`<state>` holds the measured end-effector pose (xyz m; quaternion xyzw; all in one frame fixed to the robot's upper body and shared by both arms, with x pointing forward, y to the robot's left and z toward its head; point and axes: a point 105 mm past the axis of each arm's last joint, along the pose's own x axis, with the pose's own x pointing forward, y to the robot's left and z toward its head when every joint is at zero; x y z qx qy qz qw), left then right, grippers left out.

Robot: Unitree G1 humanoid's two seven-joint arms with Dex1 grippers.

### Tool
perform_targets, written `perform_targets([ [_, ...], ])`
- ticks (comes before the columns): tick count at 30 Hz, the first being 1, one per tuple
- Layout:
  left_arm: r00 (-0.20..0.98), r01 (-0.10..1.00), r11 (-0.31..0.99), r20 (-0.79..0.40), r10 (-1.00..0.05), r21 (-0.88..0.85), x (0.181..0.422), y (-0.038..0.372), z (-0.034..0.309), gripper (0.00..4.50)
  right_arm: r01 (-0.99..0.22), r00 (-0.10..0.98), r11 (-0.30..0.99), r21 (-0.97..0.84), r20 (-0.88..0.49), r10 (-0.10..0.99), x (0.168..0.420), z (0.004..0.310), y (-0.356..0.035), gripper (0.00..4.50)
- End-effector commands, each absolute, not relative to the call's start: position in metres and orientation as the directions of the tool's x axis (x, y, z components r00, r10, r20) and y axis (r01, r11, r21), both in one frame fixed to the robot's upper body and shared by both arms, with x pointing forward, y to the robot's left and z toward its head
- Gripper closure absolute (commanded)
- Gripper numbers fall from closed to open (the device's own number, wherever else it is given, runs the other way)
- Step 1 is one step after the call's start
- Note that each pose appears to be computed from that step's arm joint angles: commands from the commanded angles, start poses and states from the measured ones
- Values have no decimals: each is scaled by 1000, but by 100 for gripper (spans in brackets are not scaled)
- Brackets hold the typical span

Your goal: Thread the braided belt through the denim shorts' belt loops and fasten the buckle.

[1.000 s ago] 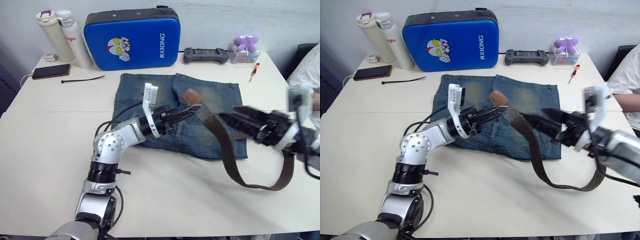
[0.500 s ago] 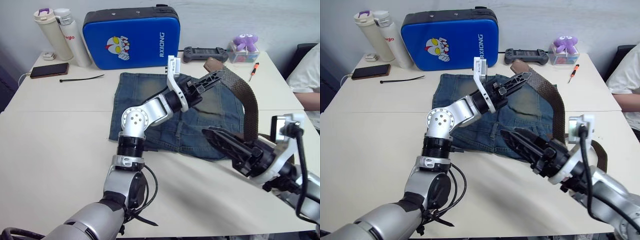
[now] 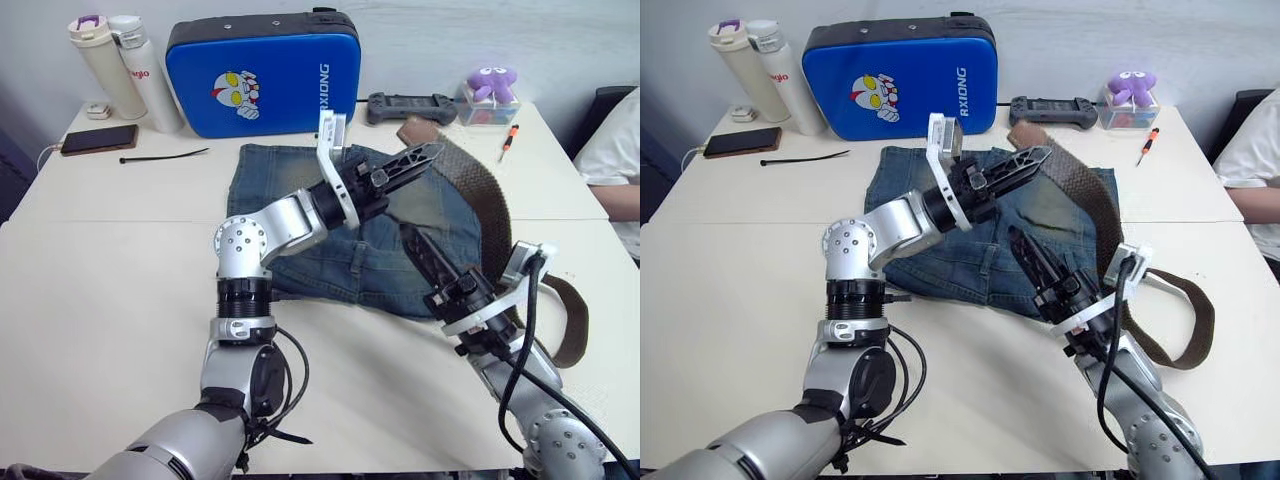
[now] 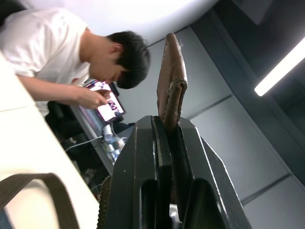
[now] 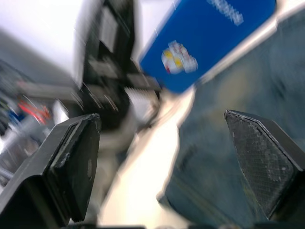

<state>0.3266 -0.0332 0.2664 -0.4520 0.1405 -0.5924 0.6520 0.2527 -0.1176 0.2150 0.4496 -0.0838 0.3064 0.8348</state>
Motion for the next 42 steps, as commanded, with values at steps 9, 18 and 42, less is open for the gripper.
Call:
perform_targets([
  [9, 288, 655, -96, 365, -885, -750, 323, -36, 269, 450, -584, 809, 376, 719, 479, 341, 260, 223, -125, 2],
  [18, 280, 650, -92, 350, -894, -754, 317, -38, 267, 450, -570, 821, 371, 733, 515, 244, 270, 232, -139, 2],
  [42, 340, 618, -64, 340, -877, -783, 322, -37, 257, 450, -568, 823, 263, 780, 538, 182, 275, 245, -138, 2],
])
